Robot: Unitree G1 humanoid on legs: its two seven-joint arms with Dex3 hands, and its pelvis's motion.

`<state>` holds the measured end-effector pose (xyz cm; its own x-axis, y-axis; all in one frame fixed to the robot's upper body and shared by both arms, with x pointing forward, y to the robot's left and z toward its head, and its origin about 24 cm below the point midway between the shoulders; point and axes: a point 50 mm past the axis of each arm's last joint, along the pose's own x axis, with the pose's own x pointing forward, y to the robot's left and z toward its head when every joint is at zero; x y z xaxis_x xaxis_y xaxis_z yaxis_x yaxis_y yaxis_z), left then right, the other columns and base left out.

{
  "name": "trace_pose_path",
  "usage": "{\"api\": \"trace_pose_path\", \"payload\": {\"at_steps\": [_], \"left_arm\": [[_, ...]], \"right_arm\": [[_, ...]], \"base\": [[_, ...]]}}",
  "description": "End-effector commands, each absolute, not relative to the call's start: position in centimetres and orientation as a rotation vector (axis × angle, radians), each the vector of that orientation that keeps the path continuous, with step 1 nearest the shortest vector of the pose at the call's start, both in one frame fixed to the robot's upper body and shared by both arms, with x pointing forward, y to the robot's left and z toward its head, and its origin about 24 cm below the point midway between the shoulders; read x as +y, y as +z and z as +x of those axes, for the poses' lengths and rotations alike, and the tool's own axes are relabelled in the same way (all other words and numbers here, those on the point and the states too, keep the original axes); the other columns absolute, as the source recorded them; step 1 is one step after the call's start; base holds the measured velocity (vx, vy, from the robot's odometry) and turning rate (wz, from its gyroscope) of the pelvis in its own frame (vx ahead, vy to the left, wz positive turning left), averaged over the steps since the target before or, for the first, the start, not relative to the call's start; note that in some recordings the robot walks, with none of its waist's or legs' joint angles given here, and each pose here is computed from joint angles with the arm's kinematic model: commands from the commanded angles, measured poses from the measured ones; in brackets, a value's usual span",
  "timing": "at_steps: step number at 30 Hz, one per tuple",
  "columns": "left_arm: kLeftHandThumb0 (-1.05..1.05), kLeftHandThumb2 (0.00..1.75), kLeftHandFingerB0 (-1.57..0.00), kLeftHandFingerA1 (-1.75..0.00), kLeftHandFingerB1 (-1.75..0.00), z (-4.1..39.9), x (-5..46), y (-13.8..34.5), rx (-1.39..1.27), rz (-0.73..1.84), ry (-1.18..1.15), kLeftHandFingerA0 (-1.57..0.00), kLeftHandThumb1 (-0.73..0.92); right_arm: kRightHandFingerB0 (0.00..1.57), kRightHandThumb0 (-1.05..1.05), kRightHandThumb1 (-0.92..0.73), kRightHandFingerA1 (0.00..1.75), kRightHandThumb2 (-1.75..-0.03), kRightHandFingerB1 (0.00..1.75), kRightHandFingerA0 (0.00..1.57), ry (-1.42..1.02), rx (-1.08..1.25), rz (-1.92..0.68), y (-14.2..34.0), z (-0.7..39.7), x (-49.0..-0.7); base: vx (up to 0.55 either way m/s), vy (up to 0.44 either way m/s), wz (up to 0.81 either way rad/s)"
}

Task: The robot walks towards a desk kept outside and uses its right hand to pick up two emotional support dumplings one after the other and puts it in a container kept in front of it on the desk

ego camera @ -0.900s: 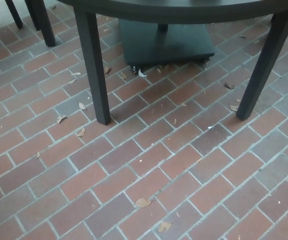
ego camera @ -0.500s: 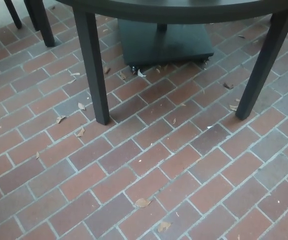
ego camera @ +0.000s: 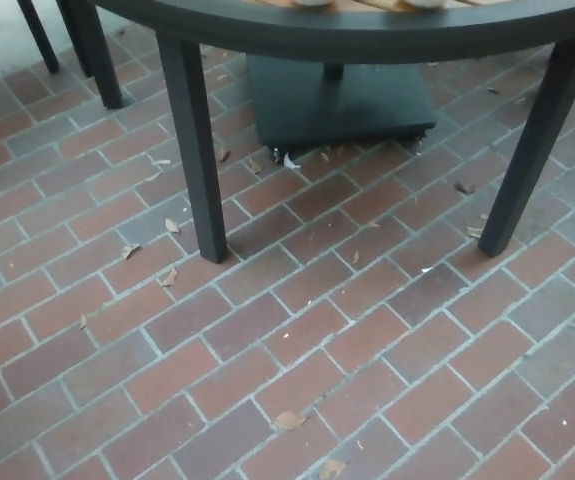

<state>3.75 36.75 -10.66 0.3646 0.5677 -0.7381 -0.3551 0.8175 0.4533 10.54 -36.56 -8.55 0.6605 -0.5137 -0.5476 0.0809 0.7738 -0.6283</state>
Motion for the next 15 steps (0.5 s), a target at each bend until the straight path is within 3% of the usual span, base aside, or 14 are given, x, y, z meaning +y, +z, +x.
{"api": "trace_pose_path", "payload": {"at_steps": [1,6,7,9,14,15], "left_arm": [[-0.36,0.57,-0.86,-0.67,-0.54,4.34,37.31,-10.09,0.986,0.242,0.622,-0.85,0.56],[-0.38,0.57,-0.86,-0.67,-0.54,4.34,37.26,-10.12,0.990,0.255,0.614,-0.86,0.56],[-0.37,0.57,-0.85,-0.67,-0.53,4.38,37.29,-10.11,0.992,0.258,0.618,-0.85,0.56],[-0.36,0.58,-0.82,-0.67,-0.53,4.41,37.27,-10.12,0.988,0.252,0.624,-0.83,0.57],[-0.37,0.57,-0.85,-0.67,-0.53,4.34,37.27,-10.15,0.994,0.259,0.622,-0.85,0.55],[-0.36,0.57,-0.86,-0.69,-0.53,4.34,37.25,-10.14,0.991,0.263,0.622,-0.86,0.55]], "right_arm": [[1.01,-0.95,-0.10,1.22,-1.18,1.12,1.12,-0.372,0.757,-0.602,-8.30,10.60,-36.69],[1.01,-0.95,-0.10,1.22,-1.18,1.12,1.12,-0.373,0.757,-0.603,-8.27,10.56,-36.75],[0.96,-0.89,0.01,1.28,-1.31,1.21,1.07,-0.374,0.754,-0.602,-8.20,10.69,-36.79],[0.97,-0.78,-0.01,1.19,-1.40,1.12,1.07,-0.337,0.720,-0.635,-7.86,10.76,-36.77],[0.97,-0.78,-0.01,1.19,-1.40,1.12,1.07,-0.320,0.706,-0.650,-7.72,10.63,-36.77],[1.00,-0.83,0.02,1.25,-1.43,1.23,1.16,-0.331,0.704,-0.649,-7.77,10.59,-36.72]], "base": [[0.11,0.247,-0.16],[0.16,0.420,-0.08],[0.17,0.144,-0.04],[0.18,0.100,0.02],[0.21,-0.028,0.10],[0.27,-0.118,0.12]]}}
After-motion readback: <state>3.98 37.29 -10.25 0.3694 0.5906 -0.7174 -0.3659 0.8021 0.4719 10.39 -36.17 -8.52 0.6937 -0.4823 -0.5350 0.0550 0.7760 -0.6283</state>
